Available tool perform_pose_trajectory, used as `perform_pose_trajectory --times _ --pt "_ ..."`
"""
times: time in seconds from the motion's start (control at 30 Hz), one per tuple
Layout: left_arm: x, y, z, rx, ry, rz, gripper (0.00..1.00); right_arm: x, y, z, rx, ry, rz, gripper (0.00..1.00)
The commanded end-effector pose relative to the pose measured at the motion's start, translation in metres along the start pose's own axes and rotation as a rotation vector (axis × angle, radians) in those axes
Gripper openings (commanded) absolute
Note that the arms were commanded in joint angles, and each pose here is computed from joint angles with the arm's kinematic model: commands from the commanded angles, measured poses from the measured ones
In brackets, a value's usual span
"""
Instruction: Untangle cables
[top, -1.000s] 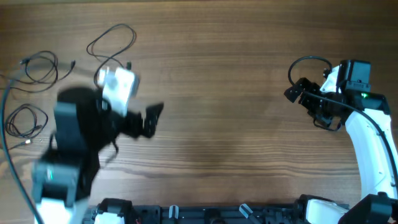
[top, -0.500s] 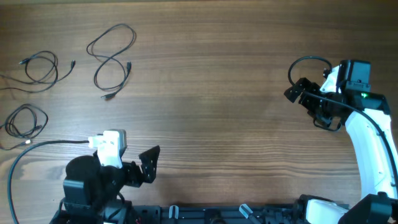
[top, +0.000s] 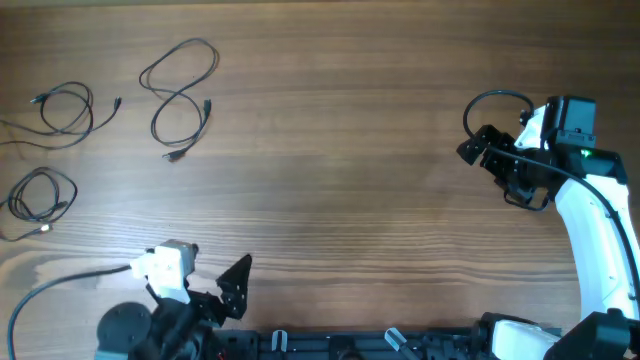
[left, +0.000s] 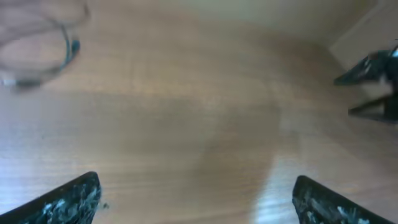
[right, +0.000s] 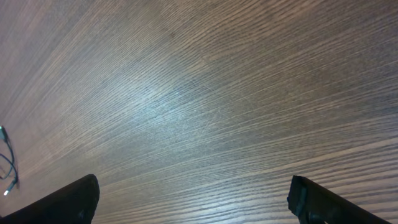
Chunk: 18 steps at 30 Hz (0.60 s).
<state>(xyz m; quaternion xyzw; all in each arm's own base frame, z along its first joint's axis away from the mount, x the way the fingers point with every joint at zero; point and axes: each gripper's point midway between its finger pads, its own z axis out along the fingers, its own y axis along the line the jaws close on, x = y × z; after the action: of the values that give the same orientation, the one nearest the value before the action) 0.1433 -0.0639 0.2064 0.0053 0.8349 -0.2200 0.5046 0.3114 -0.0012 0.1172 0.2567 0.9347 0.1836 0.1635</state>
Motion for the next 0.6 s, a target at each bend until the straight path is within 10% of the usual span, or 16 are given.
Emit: perform_pose_trajectory --times 0.0,0.57 --pt "-0.009 0.012 0.013 -0.037 -0.083 0.011 1.00 -0.006 0.004 -0.007 -0.005 -0.030 -0.027 1.00" --pt "-0.019 0.054 0.082 -0.103 -0.338 0.055 1.00 -0.006 0.004 -0.007 -0.005 -0.030 -0.028 1.00"
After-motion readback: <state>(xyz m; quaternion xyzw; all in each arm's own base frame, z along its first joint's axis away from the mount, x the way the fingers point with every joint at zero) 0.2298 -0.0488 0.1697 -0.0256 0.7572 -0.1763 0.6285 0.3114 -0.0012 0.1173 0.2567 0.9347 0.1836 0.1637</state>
